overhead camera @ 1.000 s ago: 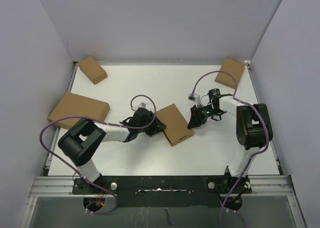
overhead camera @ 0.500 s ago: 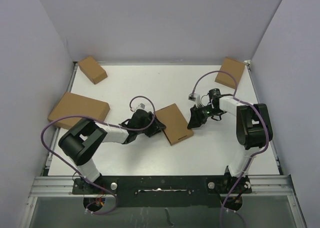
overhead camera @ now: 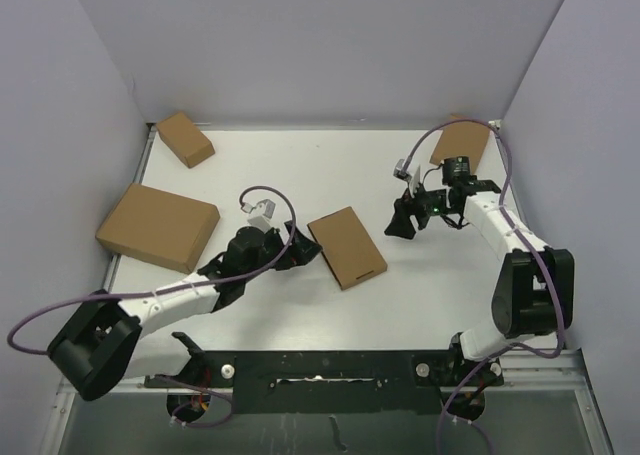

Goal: Fold the paper box

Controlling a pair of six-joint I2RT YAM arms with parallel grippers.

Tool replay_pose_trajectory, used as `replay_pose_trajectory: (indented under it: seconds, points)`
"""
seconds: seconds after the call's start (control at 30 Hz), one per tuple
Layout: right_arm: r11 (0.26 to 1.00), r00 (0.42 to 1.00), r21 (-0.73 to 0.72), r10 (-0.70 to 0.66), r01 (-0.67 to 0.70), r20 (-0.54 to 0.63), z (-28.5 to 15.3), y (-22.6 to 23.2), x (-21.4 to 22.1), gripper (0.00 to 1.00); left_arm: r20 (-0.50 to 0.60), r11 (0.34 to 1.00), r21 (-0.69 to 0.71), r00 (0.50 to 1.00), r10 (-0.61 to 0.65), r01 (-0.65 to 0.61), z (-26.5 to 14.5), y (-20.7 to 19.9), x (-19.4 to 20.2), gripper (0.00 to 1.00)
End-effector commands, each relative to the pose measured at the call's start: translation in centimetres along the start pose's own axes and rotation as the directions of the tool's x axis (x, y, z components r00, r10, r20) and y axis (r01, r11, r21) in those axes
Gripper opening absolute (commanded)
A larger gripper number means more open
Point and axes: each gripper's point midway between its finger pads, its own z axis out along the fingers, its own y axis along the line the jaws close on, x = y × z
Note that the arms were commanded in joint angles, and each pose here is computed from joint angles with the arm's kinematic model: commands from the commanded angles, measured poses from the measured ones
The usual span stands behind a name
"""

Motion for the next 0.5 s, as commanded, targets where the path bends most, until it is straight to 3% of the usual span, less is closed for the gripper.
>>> replay_pose_trajectory:
  seconds: [0.0,0.13,0.2,0.47]
  points:
    - [0.981,0.976,0.06,-0.189,0.184,0.111,-2.4,0.1,-5.2,0.7,0.126,0.979,0.024,0.972,0.2,-0.204,-2.4,0.1,-2.2,0.94]
    - [0.972,0.953,0.111,-0.225,0.206,0.203,-3.0,0.2,-7.5,0.77,0.208,0.975,0.084,0.96,0.186,-0.207,-3.9,0.3,-2.4,0.98]
    - [0.985,0.957,0.077,-0.166,0.152,0.237,-2.2,0.4,-7.2,0.78,0.217,0.973,0.131,0.963,0.161,-0.192,-4.3,0.4,-2.1,0.98]
    - [0.989,0.972,-0.025,0.148,-0.146,0.181,1.3,-1.2,-3.1,0.77,0.156,0.977,0.194,0.986,0.052,-0.082,-3.1,1.1,-0.6,0.98]
